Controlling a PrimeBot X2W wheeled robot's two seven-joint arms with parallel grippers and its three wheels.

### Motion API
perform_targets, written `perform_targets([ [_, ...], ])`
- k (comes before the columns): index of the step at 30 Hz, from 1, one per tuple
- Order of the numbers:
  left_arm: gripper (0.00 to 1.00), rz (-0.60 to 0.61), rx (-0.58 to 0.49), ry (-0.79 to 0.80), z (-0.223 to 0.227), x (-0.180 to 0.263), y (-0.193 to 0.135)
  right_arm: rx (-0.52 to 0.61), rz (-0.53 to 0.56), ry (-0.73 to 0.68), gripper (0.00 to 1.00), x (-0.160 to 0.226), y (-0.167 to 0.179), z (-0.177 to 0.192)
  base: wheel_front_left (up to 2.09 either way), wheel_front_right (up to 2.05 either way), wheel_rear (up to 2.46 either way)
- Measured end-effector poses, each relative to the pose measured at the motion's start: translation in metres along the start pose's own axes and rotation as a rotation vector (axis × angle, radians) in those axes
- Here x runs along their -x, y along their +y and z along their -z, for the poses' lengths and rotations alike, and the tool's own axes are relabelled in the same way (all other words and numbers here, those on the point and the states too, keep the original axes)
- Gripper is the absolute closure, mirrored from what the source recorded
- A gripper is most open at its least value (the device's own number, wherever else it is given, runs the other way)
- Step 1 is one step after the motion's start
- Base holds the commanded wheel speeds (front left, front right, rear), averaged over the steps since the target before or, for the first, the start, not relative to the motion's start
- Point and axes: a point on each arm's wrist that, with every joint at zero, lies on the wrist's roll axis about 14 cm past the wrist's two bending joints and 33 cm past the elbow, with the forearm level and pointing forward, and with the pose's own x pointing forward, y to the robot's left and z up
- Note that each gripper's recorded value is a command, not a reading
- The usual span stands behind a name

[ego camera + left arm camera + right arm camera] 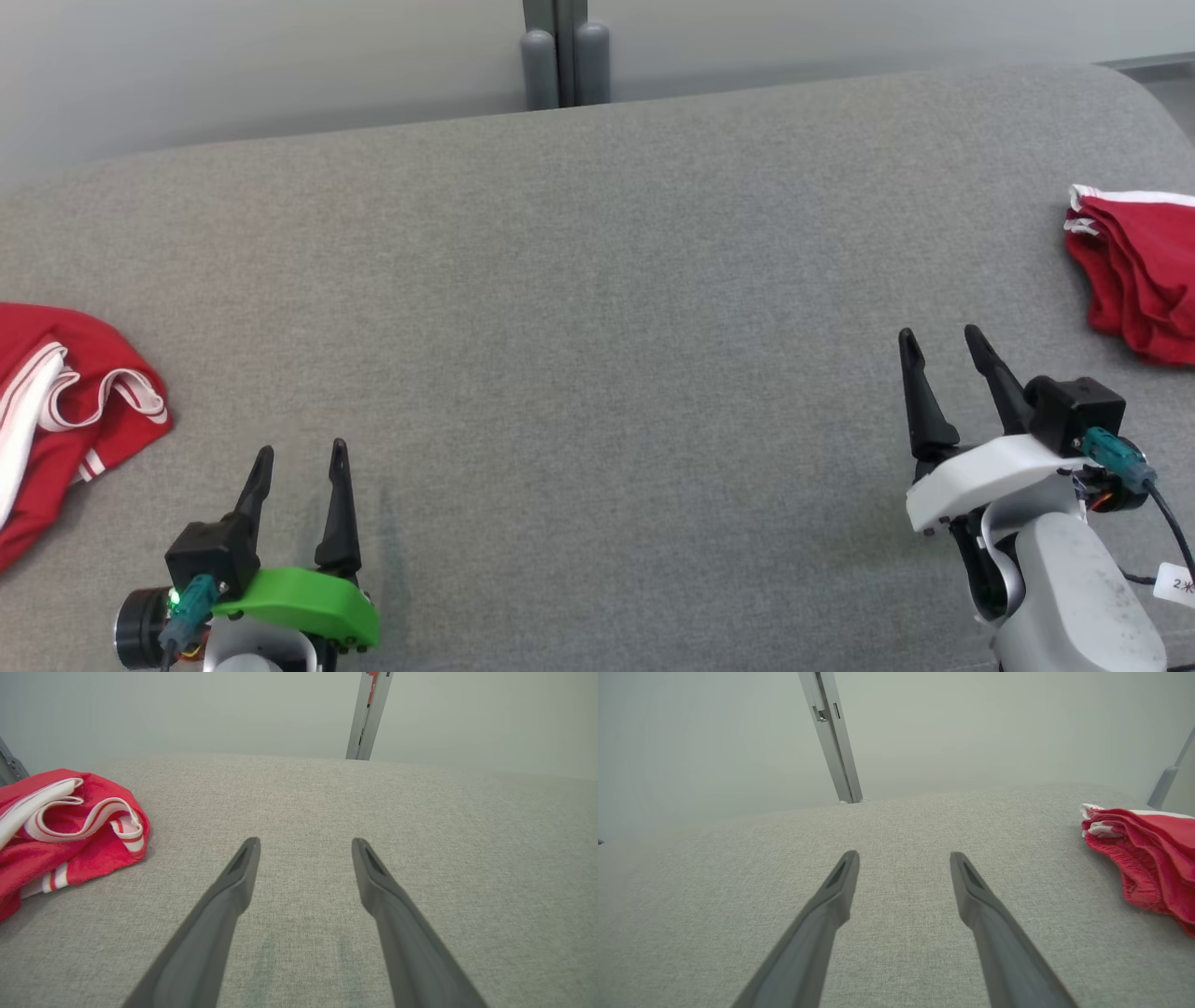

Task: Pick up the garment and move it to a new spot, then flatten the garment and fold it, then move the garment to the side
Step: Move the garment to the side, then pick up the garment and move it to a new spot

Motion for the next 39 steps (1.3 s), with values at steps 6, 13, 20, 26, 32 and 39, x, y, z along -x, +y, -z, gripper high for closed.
perform_targets([
  [6,0.0,-0.031,0.005,-0.016,-0.004,0.018,0.006,-0.026,-0.02,0.004,0.0,0.016,0.009,0.002,0.0,0.0,0.0],
  [13,0.0,-0.045,0.007,-0.03,-0.007,0.035,0.008,-0.059,-0.019,0.017,0.0,0.034,0.01,0.007,0.0,0.0,0.0],
  [20,0.0,-0.06,0.008,-0.044,-0.011,0.041,0.012,-0.064,-0.04,0.014,0.0,0.036,0.018,0.007,0.0,0.0,0.0],
  [26,0.0,-0.102,0.032,-0.043,-0.009,0.047,0.024,-0.064,-0.102,0.039,0.0,0.029,0.04,0.015,0.0,0.0,0.0],
  [32,0.0,-0.193,0.046,-0.046,-0.009,0.061,0.05,-0.072,-0.195,0.067,0.0,0.015,0.074,0.026,0.0,0.0,0.0],
  [39,0.0,-0.366,0.076,-0.04,-0.002,0.097,0.096,-0.086,-0.34,0.108,0.0,-0.002,0.13,0.041,0.0,0.0,0.0],
])
